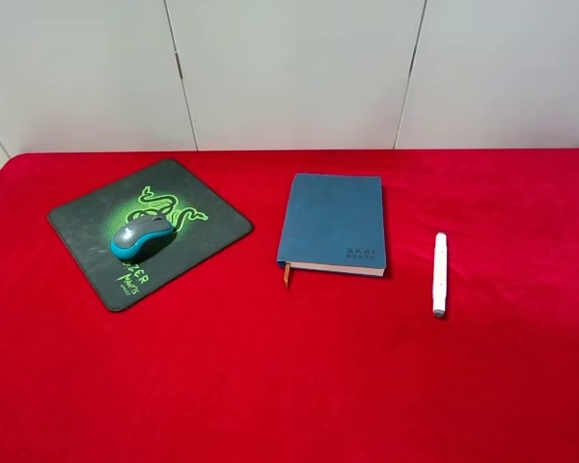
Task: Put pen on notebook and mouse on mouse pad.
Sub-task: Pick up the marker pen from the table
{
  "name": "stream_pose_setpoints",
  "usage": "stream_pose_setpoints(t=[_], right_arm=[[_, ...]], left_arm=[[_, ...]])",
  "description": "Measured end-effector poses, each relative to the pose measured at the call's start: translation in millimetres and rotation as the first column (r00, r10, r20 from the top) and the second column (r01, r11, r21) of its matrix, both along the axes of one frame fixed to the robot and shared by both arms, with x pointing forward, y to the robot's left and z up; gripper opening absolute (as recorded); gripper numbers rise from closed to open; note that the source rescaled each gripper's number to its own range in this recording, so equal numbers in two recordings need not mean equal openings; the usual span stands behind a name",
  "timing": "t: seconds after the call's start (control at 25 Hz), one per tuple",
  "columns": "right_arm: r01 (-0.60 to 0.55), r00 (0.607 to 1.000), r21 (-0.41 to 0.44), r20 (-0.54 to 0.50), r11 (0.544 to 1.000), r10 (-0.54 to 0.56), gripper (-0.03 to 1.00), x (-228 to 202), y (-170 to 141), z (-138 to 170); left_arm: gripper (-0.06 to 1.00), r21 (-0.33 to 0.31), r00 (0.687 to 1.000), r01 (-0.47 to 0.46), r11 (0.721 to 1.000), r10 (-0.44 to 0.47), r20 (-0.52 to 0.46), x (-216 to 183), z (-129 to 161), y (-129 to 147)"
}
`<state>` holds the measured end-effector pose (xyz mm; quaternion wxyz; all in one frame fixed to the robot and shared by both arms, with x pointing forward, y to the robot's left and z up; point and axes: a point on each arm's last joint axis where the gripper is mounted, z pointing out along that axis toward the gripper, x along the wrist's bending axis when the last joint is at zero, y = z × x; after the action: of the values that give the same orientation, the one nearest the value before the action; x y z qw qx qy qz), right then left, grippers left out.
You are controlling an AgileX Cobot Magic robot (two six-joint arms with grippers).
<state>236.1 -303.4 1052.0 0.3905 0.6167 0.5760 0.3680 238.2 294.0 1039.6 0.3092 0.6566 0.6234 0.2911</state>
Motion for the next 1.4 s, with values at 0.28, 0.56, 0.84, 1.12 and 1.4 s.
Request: stream_pose_setpoints(t=[0.28,0.56,0.84,1.12,1.4], right_arm=[[0.000,1.000,0.000,0.000,1.000,0.000,1.00,0.0,0.0,0.0],[0.000,1.000,0.000,0.000,1.000,0.000,1.00,0.0,0.0,0.0],[0.000,1.000,0.000,0.000,1.000,0.000,1.00,0.0,0.0,0.0],[0.000,1.000,0.000,0.000,1.000,0.000,1.00,0.0,0.0,0.0],[0.000,1.000,0.000,0.000,1.000,0.000,1.00,0.0,0.0,0.0]], left_arm=[[1.00,0.003,0.997,-0.001,1.000,0.001,0.074,-10.5,-0.4,-0.5],[1.00,0.003,0.997,-0.001,1.000,0.001,0.075,-10.5,-0.4,-0.5],[1.00,0.003,0.997,-0.001,1.000,0.001,0.075,-10.5,-0.4,-0.5],[1.00,0.003,0.997,-0.001,1.000,0.001,0.075,-10.5,-0.4,-0.5],[1.00,0.003,0.997,-0.001,1.000,0.001,0.075,-10.5,-0.4,-0.5]])
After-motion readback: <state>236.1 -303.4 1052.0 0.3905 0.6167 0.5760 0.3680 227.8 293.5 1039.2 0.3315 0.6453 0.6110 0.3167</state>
